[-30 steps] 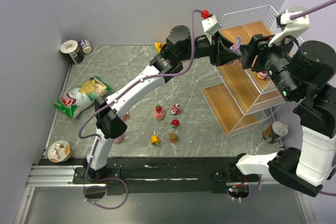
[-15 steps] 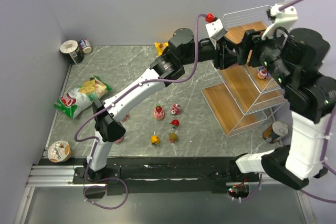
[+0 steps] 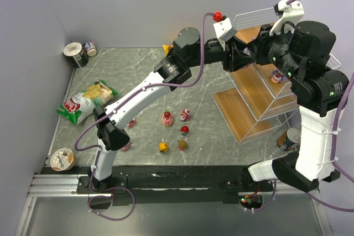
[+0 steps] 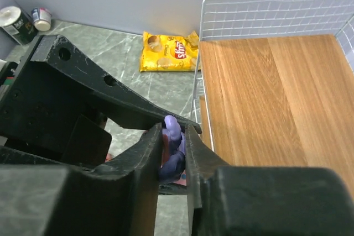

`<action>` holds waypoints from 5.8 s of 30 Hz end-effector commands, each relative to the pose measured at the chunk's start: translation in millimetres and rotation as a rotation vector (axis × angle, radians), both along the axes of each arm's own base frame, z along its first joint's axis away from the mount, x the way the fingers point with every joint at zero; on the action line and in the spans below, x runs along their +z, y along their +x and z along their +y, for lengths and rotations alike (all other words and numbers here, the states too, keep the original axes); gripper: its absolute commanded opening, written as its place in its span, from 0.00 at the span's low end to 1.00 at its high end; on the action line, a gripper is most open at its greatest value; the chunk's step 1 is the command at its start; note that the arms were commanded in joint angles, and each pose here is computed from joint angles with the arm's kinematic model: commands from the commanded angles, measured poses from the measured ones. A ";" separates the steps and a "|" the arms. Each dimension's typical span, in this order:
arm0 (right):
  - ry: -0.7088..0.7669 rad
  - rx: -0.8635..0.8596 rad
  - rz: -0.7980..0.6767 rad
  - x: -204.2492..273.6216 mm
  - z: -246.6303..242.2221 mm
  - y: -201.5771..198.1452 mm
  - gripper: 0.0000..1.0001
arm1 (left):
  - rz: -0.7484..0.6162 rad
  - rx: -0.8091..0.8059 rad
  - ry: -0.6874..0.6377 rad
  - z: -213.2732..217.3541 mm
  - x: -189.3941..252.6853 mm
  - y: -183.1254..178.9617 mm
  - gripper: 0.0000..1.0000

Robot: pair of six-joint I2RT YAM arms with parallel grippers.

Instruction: Place and organize the plastic toys onto the shelf

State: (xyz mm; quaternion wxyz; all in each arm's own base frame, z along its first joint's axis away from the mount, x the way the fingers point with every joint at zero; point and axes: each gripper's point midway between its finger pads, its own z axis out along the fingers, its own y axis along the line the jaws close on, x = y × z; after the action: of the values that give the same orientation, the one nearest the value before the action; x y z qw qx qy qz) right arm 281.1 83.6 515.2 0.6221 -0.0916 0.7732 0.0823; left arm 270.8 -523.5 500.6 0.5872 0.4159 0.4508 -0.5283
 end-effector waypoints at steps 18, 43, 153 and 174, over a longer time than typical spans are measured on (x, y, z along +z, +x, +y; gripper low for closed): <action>-0.045 -0.060 -0.123 26.8 -25.8 11.2 0.00 | -0.104 0.027 -0.082 63.8 52.8 -38.4 0.96; -0.046 0.039 -0.201 26.6 -64.4 30.2 0.00 | -0.076 0.067 0.008 82.6 21.2 -43.6 0.96; 0.191 0.769 -0.163 25.7 112.2 -27.2 0.82 | 1.586 1.344 0.291 431.4 -346.7 -99.9 0.88; 0.156 0.753 -0.150 8.1 109.9 -51.3 0.82 | 1.696 1.389 0.264 425.6 -419.0 -92.3 0.53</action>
State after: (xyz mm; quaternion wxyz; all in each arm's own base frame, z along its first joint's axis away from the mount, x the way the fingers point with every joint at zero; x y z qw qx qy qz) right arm 236.4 199.1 520.1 0.5961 -0.3275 0.6320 0.3714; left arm 168.4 -93.9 83.8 0.2010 -0.3588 0.9011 -0.1378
